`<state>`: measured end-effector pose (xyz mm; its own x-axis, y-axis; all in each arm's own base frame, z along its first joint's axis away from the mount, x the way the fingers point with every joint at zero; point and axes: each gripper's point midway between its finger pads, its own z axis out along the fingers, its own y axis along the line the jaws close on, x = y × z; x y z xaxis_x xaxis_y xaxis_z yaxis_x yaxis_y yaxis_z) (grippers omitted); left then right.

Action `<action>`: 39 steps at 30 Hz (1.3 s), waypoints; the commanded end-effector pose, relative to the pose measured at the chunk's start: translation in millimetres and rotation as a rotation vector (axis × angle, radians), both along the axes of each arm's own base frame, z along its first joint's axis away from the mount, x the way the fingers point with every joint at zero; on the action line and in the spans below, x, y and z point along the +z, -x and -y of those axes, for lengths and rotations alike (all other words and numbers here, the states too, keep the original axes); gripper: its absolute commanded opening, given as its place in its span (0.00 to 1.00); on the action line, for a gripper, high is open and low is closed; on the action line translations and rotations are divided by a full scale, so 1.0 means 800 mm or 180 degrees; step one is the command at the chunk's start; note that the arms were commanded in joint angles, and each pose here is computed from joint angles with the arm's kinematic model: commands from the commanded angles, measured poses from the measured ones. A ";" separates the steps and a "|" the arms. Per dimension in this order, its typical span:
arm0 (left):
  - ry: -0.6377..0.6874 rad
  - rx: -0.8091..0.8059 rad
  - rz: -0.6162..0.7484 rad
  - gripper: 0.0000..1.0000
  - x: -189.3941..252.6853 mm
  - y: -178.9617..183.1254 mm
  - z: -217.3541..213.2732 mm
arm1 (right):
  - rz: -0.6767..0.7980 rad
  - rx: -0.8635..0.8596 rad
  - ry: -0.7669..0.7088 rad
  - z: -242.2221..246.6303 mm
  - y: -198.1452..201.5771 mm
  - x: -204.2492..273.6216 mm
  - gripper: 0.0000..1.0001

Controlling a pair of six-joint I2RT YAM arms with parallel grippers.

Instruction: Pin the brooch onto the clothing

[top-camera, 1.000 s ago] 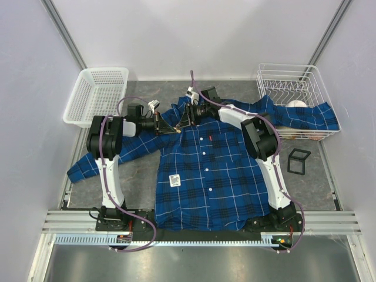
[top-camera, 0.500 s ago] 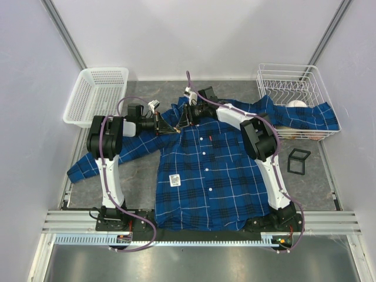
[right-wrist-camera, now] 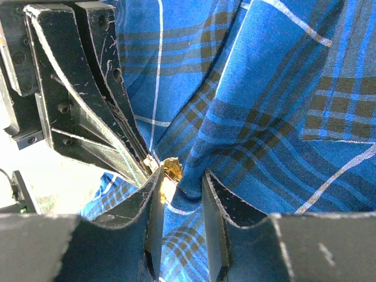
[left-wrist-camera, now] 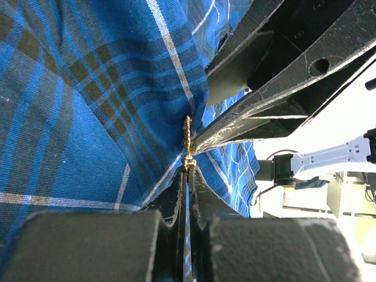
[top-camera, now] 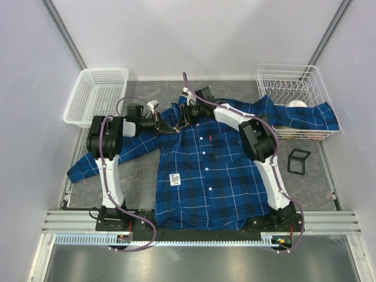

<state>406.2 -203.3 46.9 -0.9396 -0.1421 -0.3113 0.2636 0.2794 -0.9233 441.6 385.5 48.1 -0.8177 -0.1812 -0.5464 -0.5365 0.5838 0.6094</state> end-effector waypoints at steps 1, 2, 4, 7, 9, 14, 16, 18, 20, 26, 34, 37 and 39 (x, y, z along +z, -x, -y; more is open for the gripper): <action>0.0192 -0.0337 0.0276 0.02 0.035 0.017 0.012 | 0.0309 -0.0372 0.0168 0.002 -0.033 0.012 0.35; 0.0192 -0.0341 0.0247 0.02 0.032 0.019 0.013 | 0.0285 -0.0428 0.0146 0.002 -0.034 0.014 0.34; 0.0192 -0.0341 0.0247 0.02 0.032 0.021 0.012 | 0.0295 -0.0488 0.0078 -0.002 -0.038 0.020 0.34; 0.0192 -0.0345 0.0242 0.02 0.032 0.021 0.013 | 0.0265 -0.0584 -0.0010 -0.006 -0.040 0.026 0.33; 0.0195 -0.0354 0.0241 0.02 0.031 0.022 0.014 | 0.0266 -0.0637 -0.0121 -0.010 -0.043 0.035 0.33; 0.0217 -0.0380 0.0230 0.02 0.031 0.023 0.014 | 0.0233 -0.0676 -0.0220 -0.013 -0.040 0.036 0.33; 0.0218 -0.0379 0.0230 0.02 0.032 0.022 0.014 | 0.0196 -0.0683 -0.0308 -0.016 -0.038 0.038 0.33; 0.0224 -0.0387 0.0230 0.02 0.031 0.023 0.014 | 0.0277 -0.0695 -0.0481 -0.021 -0.042 0.053 0.33; 0.0222 -0.0382 0.0230 0.02 0.032 0.022 0.014 | 0.0237 -0.0687 -0.0535 -0.023 -0.037 0.053 0.32; 0.0228 -0.0390 0.0235 0.02 0.032 0.022 0.014 | 0.0238 -0.0678 -0.0644 -0.024 -0.037 0.061 0.33; 0.0221 -0.0360 0.0212 0.02 0.031 0.020 0.013 | 0.0268 -0.0599 -0.0871 -0.026 -0.030 0.074 0.38; 0.0203 -0.0297 0.0163 0.02 0.027 0.016 0.009 | 0.0304 -0.0564 -0.0905 -0.024 -0.027 0.079 0.39; 0.0192 -0.0259 0.0145 0.02 0.025 0.013 0.006 | 0.0292 -0.0546 -0.0906 -0.023 -0.025 0.079 0.40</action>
<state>408.0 -197.1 45.0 -0.9359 -0.1560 -0.3159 0.2632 0.2863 -0.9213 448.7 395.0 53.4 -0.8553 0.0640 -0.5141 -0.3987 0.5524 0.7320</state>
